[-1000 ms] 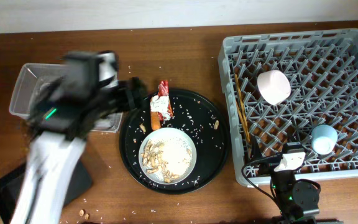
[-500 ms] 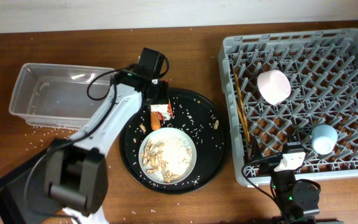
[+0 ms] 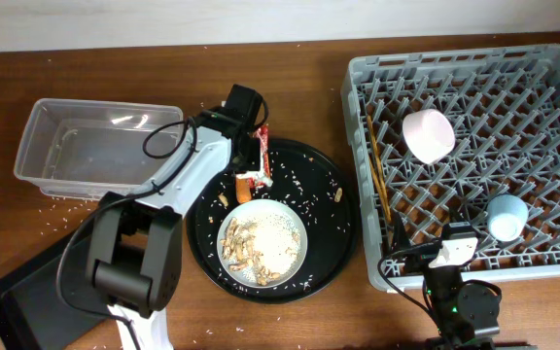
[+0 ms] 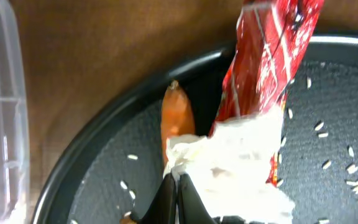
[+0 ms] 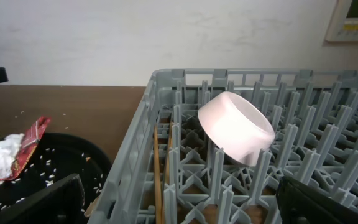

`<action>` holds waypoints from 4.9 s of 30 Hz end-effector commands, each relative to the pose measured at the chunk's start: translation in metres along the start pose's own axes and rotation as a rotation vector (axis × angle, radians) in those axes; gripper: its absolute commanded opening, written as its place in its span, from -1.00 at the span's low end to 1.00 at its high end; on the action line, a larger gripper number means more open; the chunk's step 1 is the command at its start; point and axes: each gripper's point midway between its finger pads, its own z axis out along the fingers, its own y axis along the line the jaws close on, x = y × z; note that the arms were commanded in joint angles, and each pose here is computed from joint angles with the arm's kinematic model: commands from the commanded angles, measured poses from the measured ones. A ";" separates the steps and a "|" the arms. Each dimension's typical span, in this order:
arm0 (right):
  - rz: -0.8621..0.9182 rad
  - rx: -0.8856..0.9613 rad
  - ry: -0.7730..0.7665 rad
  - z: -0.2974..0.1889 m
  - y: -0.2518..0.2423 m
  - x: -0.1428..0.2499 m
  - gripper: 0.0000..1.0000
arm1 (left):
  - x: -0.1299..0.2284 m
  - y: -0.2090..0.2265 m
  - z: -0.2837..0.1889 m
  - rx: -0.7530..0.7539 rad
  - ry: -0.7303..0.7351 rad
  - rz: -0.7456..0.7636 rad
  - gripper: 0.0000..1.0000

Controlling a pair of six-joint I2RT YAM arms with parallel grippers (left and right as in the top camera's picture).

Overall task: Sort waste into correct bins and load items into the dishwasher rack
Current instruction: 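Grasp the white tissue with the left gripper and drop it in the clear container, then grasp the red wrapper and drop it into the clear container, then grasp the carrot on the round tray with the left gripper, then carry the carrot to the flat black tray and release it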

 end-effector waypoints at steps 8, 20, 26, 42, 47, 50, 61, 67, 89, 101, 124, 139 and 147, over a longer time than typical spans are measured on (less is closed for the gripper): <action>0.011 0.005 0.003 0.000 -0.001 0.003 0.97 | -0.049 0.143 -0.144 -0.260 -0.269 -0.254 -0.99; 0.011 0.005 0.003 0.000 -0.001 0.003 0.97 | -0.052 0.146 -0.094 -0.022 -0.171 -0.341 0.26; 0.011 0.005 0.003 0.000 -0.001 0.003 0.96 | -0.041 0.051 -0.088 0.007 -0.153 -0.102 0.26; 0.011 0.005 0.003 0.000 -0.001 0.003 0.97 | -0.020 -0.038 0.048 -0.107 -0.080 0.157 0.08; 0.011 0.005 0.003 0.000 -0.001 0.003 0.96 | -0.032 -0.041 0.031 -0.098 -0.105 0.152 -0.99; 0.011 0.005 0.003 0.000 -0.001 0.003 0.97 | -0.043 -0.040 0.005 -0.093 -0.124 0.144 -1.00; 0.011 0.005 0.003 0.000 -0.001 0.003 0.96 | -0.074 0.126 -0.097 -0.306 -0.204 -0.319 -1.00; 0.011 0.005 0.003 0.000 -0.001 0.003 0.96 | -0.053 0.188 -0.046 -0.326 -0.101 -0.505 -0.95; 0.011 0.005 0.003 0.000 -0.001 0.003 0.96 | 0.036 0.013 0.003 -0.089 0.072 0.029 -0.17; 0.011 0.005 0.003 0.000 -0.001 0.003 0.97 | 0.047 -0.011 0.026 0.060 0.069 0.018 -0.25; 0.011 0.005 0.003 0.000 -0.001 0.003 0.97 | -0.030 0.028 -0.070 -0.082 -0.114 -0.044 -0.66; 0.011 0.005 0.003 0.000 -0.001 0.003 0.96 | 0.097 0.169 -0.163 -0.426 0.176 -0.602 -0.92; 0.011 0.005 0.003 0.000 -0.001 0.003 0.97 | 0.160 0.227 -0.122 -0.413 0.252 -0.928 -0.94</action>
